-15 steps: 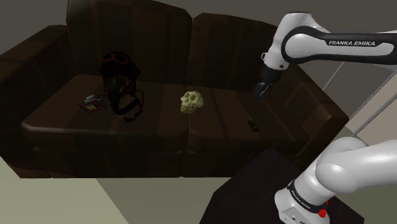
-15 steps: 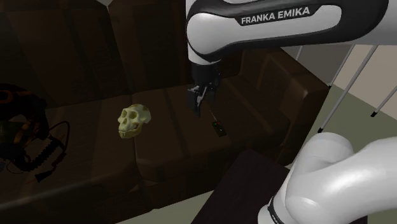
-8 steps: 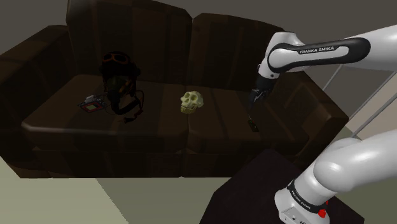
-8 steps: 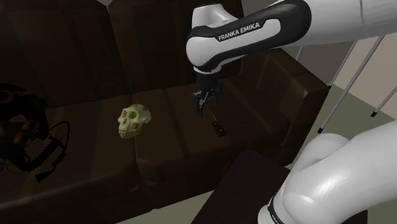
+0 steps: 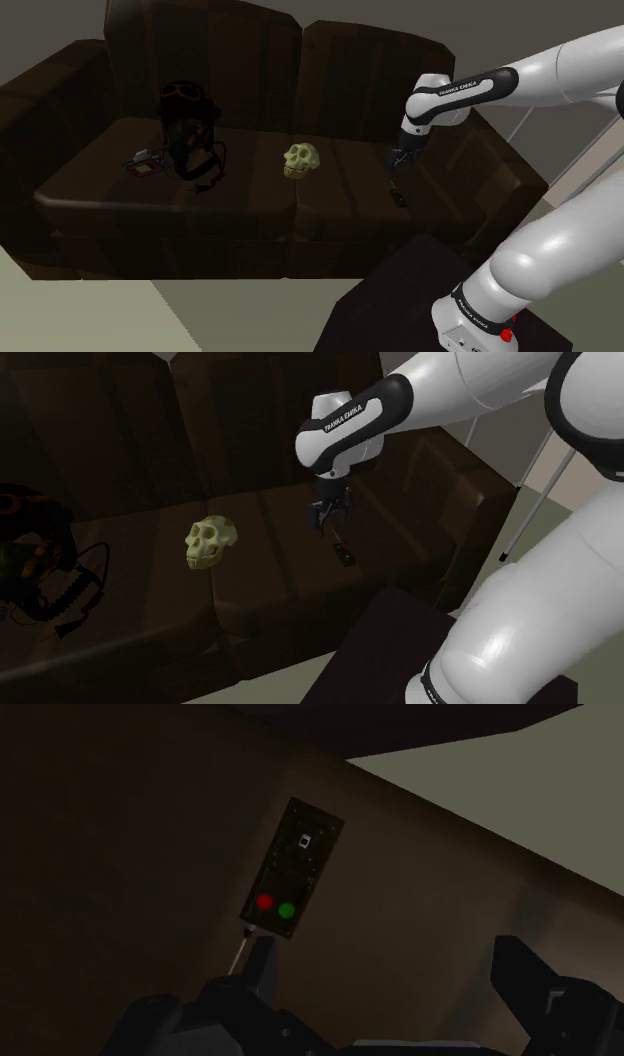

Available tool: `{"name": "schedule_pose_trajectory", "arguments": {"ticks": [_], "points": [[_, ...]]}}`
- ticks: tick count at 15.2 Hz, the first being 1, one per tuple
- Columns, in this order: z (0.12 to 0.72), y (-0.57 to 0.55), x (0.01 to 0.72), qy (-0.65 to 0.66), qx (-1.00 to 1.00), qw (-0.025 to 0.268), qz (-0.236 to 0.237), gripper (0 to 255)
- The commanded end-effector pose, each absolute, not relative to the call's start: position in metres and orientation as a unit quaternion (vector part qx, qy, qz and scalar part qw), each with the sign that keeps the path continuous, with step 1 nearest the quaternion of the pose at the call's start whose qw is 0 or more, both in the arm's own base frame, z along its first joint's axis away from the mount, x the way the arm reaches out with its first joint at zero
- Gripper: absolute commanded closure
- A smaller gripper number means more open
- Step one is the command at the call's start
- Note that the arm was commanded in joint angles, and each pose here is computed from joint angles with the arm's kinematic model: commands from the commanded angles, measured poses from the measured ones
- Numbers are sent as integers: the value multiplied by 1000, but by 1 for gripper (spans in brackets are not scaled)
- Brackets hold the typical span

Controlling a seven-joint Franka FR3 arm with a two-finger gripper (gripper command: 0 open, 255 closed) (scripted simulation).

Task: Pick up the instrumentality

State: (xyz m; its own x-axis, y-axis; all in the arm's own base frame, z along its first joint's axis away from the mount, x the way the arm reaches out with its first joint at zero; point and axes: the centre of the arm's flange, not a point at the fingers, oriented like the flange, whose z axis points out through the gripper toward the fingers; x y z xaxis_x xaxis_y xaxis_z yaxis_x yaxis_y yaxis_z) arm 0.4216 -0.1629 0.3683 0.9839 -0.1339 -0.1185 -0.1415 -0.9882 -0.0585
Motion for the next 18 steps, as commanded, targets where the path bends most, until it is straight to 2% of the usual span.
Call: {"name": "schedule_pose_trajectory", "arguments": {"ticks": [1, 6, 15, 16, 18], "points": [[346, -183, 428, 84, -994, 37, 63, 0], [298, -229, 439, 118, -989, 46, 76, 0], [258, -229, 439, 118, -989, 46, 76, 0], [257, -230, 438, 118, -989, 46, 76, 255], [257, -230, 438, 118, -989, 46, 76, 255]]}}
